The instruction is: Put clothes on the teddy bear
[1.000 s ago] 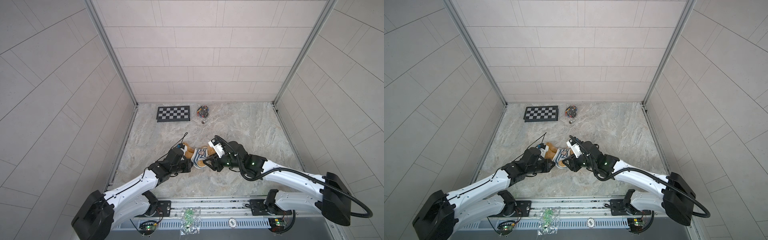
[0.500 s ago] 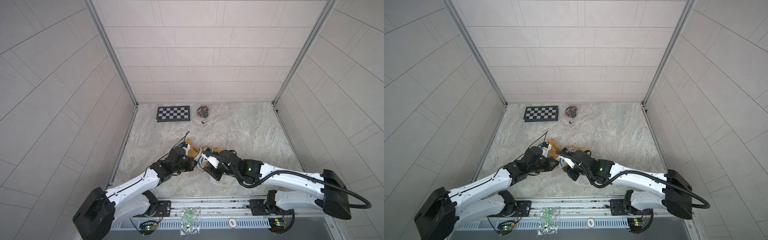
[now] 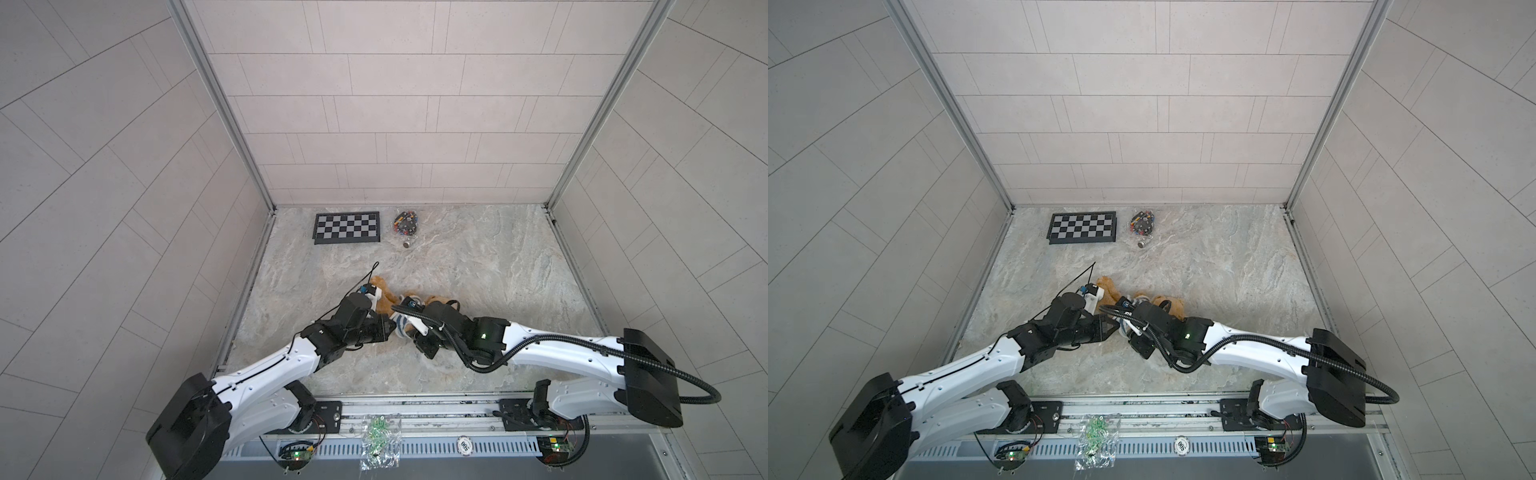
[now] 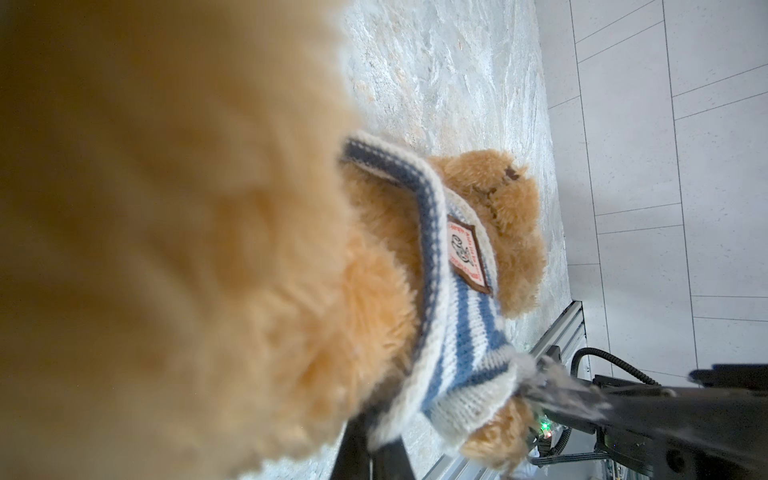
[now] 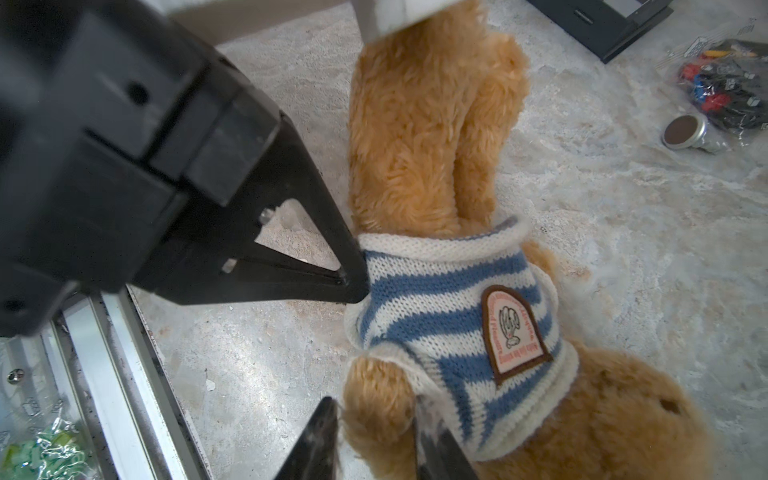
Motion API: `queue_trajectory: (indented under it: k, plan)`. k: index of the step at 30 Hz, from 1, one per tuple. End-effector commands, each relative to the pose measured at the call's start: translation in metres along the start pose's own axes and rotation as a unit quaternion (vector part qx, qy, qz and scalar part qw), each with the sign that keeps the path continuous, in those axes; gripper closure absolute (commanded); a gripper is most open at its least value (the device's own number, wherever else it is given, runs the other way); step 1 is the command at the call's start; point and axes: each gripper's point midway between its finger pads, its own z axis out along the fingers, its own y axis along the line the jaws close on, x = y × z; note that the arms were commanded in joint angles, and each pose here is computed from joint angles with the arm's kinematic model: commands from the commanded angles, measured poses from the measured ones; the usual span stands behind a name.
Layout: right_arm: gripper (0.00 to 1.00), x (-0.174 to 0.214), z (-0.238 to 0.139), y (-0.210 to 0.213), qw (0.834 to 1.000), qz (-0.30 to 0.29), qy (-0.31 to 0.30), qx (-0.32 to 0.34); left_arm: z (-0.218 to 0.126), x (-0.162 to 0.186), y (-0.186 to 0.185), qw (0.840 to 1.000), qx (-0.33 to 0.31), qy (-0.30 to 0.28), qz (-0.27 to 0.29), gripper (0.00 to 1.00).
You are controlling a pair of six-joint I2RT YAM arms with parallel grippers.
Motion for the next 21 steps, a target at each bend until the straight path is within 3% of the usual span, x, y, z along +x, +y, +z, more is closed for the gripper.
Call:
queue_trajectory:
  k: [1, 10, 21]
  plan:
    - [0.69, -0.004, 0.001, -0.003, 1.0, -0.014, 0.005, 0.016, -0.002, -0.009, -0.013, 1.0, 0.017, -0.013, 0.003, 1.0]
    - [1.0, -0.015, -0.022, -0.021, 0.998, -0.008, -0.027, 0.051, -0.004, -0.008, -0.002, 1.0, -0.004, -0.014, 0.005, 1.0]
    - [1.0, -0.049, -0.061, -0.02, 0.989, 0.054, -0.135, -0.007, -0.009, -0.004, 0.025, 0.999, -0.046, -0.009, 0.013, 1.0]
